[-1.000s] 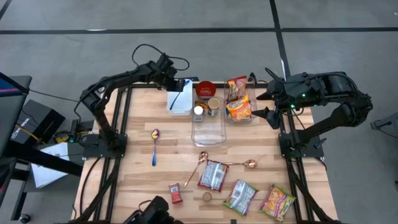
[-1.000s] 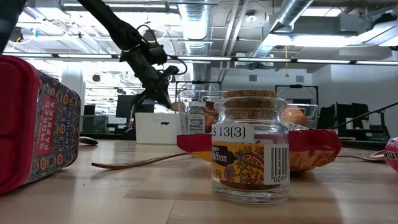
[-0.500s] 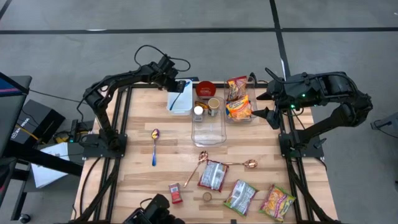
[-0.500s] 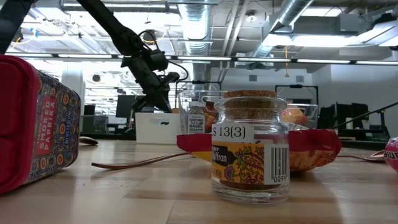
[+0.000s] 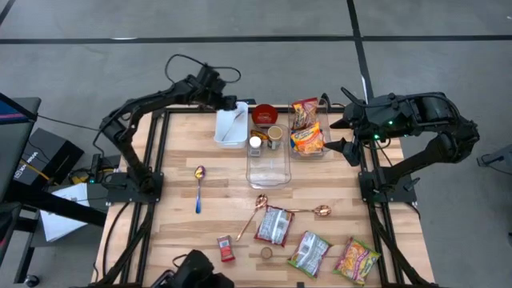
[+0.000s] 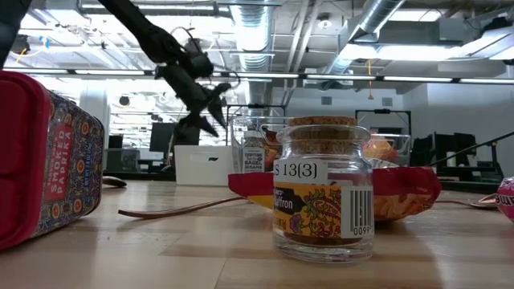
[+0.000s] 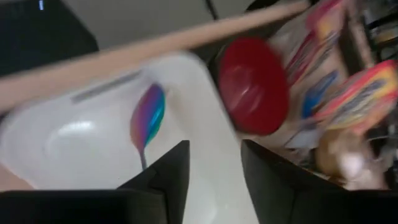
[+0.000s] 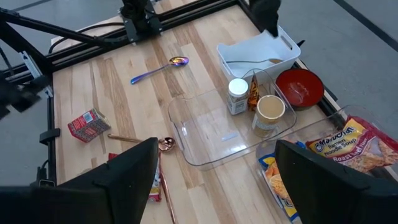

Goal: Pick & Place Food Item
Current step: Put the blue spoon into the white bin

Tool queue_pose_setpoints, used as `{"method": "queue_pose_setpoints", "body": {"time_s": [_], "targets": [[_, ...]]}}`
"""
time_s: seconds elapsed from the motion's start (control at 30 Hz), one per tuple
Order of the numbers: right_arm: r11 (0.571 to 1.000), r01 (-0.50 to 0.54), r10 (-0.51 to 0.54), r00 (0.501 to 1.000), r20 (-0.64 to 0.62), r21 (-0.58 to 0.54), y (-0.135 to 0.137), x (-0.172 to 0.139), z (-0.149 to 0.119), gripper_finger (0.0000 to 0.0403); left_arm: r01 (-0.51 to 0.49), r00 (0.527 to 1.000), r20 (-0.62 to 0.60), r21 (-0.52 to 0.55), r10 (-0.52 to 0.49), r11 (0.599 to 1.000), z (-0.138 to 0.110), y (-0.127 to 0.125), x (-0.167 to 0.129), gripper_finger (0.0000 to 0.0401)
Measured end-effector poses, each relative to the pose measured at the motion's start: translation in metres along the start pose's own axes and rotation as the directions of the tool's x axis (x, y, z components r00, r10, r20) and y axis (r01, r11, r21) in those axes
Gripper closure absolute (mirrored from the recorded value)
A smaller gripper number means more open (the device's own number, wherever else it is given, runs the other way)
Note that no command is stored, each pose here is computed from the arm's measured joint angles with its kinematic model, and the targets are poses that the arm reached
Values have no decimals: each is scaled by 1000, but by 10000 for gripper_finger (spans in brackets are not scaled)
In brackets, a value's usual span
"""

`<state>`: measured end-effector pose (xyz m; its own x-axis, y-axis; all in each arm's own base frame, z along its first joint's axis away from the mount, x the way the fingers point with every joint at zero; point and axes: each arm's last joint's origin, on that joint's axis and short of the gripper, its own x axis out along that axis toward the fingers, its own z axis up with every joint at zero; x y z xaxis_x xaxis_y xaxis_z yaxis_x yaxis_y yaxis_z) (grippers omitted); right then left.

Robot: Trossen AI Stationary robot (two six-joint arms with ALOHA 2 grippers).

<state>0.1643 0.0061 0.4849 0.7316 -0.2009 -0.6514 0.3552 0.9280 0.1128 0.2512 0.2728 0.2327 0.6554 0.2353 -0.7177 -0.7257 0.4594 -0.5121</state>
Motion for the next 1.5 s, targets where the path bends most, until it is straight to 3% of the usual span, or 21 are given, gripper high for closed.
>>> {"method": "queue_pose_setpoints", "body": {"time_s": [0.17, 0.3, 0.43, 0.53, 0.63, 0.83, 1.1, 1.3, 1.5], "targets": [[1000, -1, 1, 1000, -1, -6, 0, 0, 0, 88, 47, 990, 126, 113, -61, 992, 7, -21, -52, 226], [1000, 0, 0, 1000, -1, -5, 0, 0, 0, 88, 69, 976, 190, 176, -103, 982, -2, -43, -100, 218], [1000, 0, 0, 1000, -1, -6, 0, 0, 0, 88, 9, 989, 145, 134, -28, 991, -28, -57, -130, 221], [1000, 0, 0, 1000, -1, -9, 0, 0, 0, 88, -95, 994, 59, 93, 90, 991, -54, -63, -141, 227], [1000, 0, 0, 1000, -2, -9, 0, 0, 0, 88, -185, 982, -13, 52, 186, 981, -83, -64, -144, 231], [1000, 0, 0, 1000, -2, -16, 0, 0, 0, 88, -259, 960, -131, -76, 248, 963, -147, -47, -126, 240], [1000, 0, 0, 1000, -1, -18, 0, 0, 0, 88, -247, 951, -248, -244, 186, 938, -223, -26, -87, 260], [1000, 0, 0, 1000, -1, -17, 0, 0, 0, 88, -262, 936, -308, -286, 170, 922, -256, -28, -76, 274], [1000, 0, 0, 1000, -2, -18, 0, 0, 0, 88, -281, 934, -299, -277, 195, 919, -265, -29, -76, 276]]}}
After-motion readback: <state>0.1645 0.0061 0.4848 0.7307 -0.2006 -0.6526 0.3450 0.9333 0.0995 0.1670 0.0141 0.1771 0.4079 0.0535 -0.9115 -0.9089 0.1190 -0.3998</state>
